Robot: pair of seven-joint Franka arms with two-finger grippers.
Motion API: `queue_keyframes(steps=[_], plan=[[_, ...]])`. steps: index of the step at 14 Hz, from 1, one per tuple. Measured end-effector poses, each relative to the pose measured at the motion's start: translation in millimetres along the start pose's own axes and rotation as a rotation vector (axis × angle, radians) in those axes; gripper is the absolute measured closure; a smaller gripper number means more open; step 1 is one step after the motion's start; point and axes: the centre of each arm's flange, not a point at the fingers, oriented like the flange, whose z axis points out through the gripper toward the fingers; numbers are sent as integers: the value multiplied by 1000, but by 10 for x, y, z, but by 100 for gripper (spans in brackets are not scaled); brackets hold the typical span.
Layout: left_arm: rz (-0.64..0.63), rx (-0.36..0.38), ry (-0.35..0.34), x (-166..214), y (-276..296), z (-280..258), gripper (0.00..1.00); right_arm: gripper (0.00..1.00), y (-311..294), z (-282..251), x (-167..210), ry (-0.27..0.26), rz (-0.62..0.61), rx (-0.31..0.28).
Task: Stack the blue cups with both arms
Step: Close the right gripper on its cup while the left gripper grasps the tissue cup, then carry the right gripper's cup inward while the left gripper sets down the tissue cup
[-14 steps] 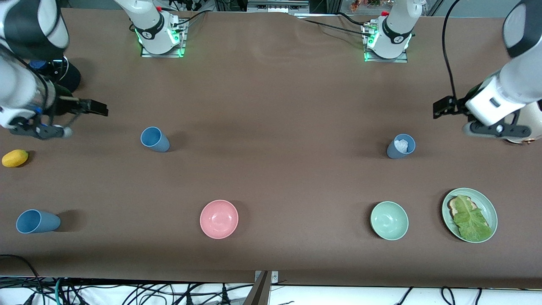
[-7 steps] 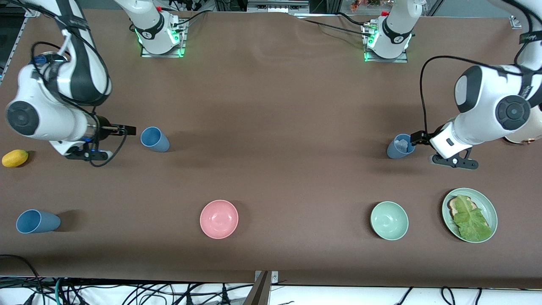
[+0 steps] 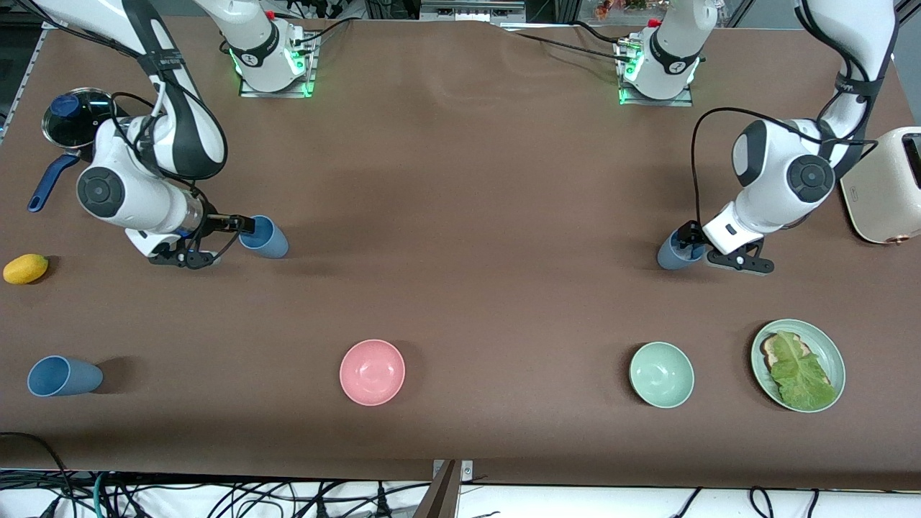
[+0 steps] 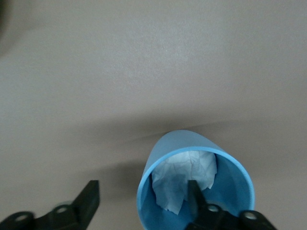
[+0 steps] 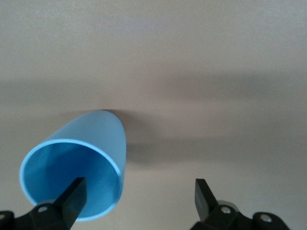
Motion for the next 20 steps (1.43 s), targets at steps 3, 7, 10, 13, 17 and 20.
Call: queue_keyframes(steps=[3,7,10,13,17,20], plan=[[9,-4,-14,4,48,123,54,3,-3,77,-34,5,-1,0],[15,-3,-3,88,89,57,93,47,-32,83,-37,5,-7,1],[5,-16,-61,310,336,-240,95,79,-108,85,-43,5,-20,1],[-92,-24,-87,613,1060,-763,95,94,-154,13,-23,18,-26,4],[-205,-43,-105,620,2450,-772,95,94,-293,-320,135,1,-38,-2],[-226,-109,-163,616,3314,-521,95,94,-642,-839,338,-30,-28,-12]])
